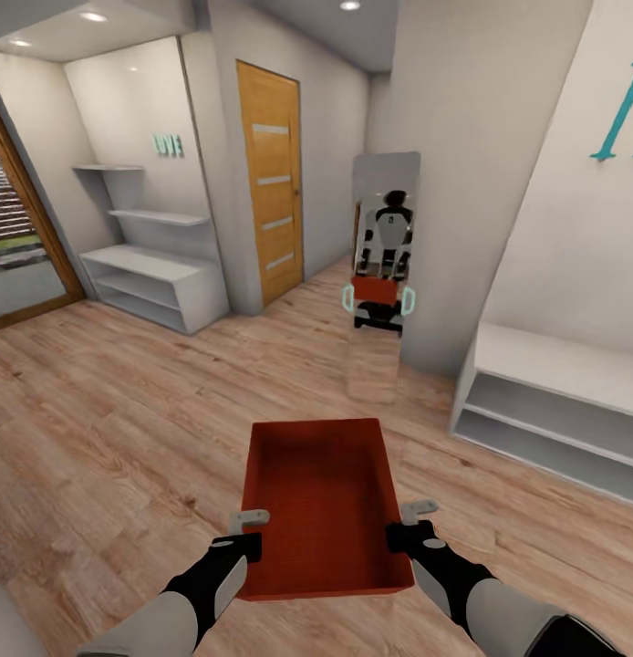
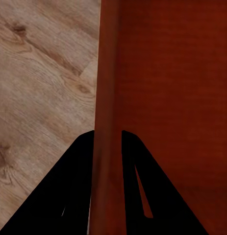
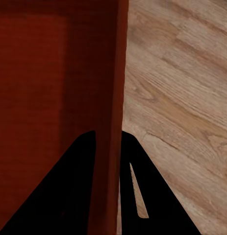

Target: Move the two storage containers from the living room to the garage. In the garage, place one container on the floor and stack the other container on top of it (either order is fine).

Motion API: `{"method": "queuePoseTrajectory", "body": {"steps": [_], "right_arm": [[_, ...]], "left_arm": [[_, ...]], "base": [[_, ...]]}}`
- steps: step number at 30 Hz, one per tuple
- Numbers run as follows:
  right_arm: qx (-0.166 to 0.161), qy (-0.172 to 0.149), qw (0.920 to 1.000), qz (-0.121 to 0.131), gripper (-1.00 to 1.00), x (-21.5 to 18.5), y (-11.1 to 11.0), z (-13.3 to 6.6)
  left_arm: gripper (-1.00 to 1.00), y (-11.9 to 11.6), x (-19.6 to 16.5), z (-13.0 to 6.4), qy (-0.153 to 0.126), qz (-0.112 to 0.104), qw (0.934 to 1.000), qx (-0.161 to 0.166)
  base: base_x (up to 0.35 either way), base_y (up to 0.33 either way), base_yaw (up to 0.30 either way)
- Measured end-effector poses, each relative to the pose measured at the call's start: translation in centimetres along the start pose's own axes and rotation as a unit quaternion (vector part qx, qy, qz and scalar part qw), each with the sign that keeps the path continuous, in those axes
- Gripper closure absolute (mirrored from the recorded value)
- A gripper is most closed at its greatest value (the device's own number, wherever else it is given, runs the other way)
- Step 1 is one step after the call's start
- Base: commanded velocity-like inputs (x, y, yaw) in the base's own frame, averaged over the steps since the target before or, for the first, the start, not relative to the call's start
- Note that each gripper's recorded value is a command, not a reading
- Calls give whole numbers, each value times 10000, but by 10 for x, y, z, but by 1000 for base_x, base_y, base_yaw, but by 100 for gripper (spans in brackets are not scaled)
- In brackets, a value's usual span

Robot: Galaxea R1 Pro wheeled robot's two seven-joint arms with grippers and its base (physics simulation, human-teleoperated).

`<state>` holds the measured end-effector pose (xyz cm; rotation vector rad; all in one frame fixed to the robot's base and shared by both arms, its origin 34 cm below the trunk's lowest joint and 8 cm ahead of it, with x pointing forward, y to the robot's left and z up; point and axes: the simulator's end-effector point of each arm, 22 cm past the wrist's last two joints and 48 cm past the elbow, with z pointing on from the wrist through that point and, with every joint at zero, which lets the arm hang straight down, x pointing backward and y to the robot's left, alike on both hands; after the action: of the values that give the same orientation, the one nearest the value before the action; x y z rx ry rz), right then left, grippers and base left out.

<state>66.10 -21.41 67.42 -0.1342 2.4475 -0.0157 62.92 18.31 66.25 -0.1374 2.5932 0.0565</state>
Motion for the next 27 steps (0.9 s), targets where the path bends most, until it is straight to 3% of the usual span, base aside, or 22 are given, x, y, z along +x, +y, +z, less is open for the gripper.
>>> {"method": "queuePoseTrajectory", "body": {"steps": [21, 27], "right_arm": [[0, -2, 10000, -1, 100, 0, 0, 0], [5, -3, 10000, -1, 100, 0, 0, 0]], "left_arm": [[100, 0, 0, 0, -1, -1, 10000, 1], [100, 0, 0, 0, -4, -1, 10000, 3]], "base": [[323, 0, 269], [323, 0, 99]]}}
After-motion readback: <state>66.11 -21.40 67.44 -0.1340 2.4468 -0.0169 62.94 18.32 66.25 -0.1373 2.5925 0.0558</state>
